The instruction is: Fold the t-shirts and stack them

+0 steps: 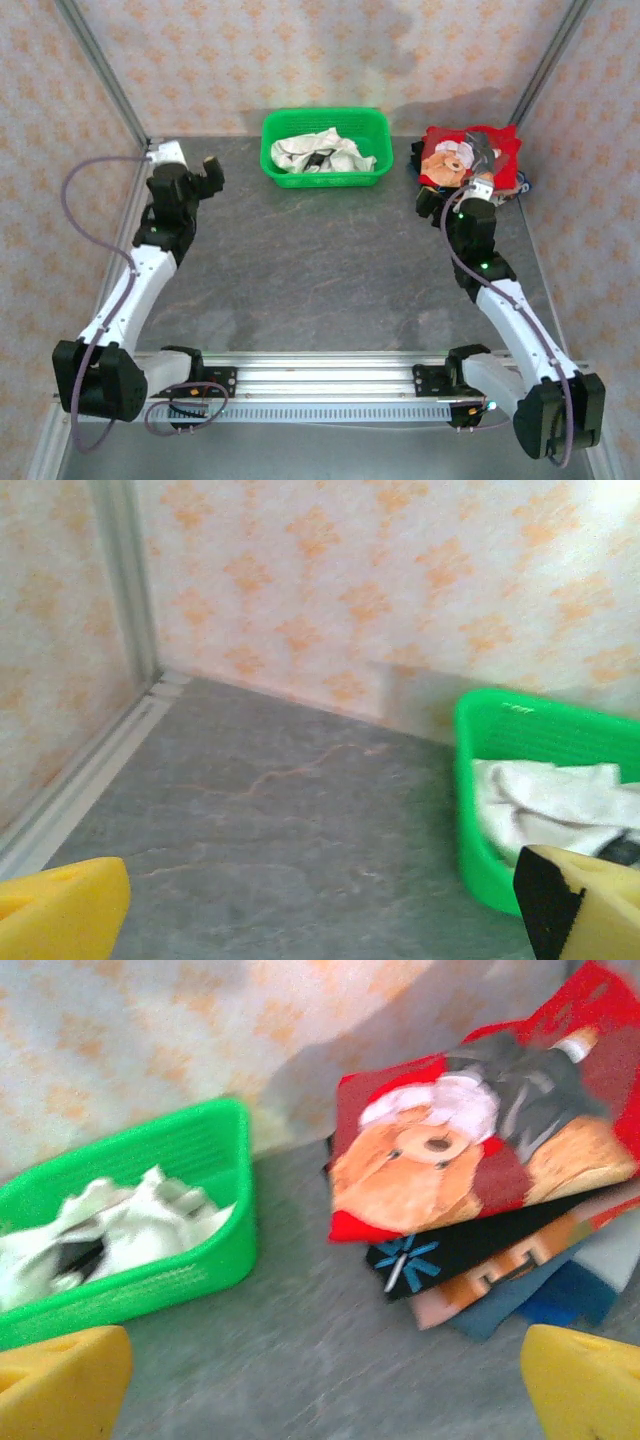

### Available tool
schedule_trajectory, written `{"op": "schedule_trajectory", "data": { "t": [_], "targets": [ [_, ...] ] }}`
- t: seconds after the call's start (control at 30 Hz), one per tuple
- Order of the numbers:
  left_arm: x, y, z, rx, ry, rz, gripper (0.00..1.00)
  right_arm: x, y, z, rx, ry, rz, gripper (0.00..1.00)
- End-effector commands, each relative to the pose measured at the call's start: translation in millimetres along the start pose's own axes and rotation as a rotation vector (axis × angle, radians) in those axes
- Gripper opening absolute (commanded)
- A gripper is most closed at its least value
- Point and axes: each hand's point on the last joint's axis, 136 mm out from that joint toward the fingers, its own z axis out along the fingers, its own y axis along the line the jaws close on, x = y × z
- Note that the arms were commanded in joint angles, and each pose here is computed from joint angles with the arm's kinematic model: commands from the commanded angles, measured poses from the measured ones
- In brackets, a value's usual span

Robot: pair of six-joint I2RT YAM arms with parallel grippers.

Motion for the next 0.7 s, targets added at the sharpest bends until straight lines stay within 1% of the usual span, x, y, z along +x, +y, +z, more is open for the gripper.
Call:
{"op": "schedule_trajectory", "data": {
  "t": [0.0,0.07,0.17,0.27,0.4,0.47,0.57,0.67],
  "targets": [
    [55,-20,9,0.055,0.359,-0.028,1.00,58,16,-18,-0.064,0.344,0.066,0.99],
    [53,-41,26,0.111,0.434,-0.064,1.00,53,34,-21,-0.115,0.391,0.070,0.99],
    [55,-67,52,0.177,0.510,-0.112,1.00,43,56,-16,-0.155,0.447,0.082,0.99],
    [65,-84,79,0.198,0.586,-0.145,0.93,36,79,-11,-0.206,0.484,0.084,1.00],
    [81,-94,113,0.184,0.632,-0.159,0.88,32,110,-2,-0.277,0.521,0.078,0.99],
    [95,-96,132,0.167,0.658,-0.164,0.86,30,124,2,-0.306,0.541,0.076,0.99],
    [110,-102,150,0.161,0.685,-0.169,0.81,30,139,11,-0.317,0.567,0.077,1.00],
    [125,-107,164,0.148,0.706,-0.169,0.78,27,150,23,-0.320,0.588,0.085,1.00]
  ]
}}
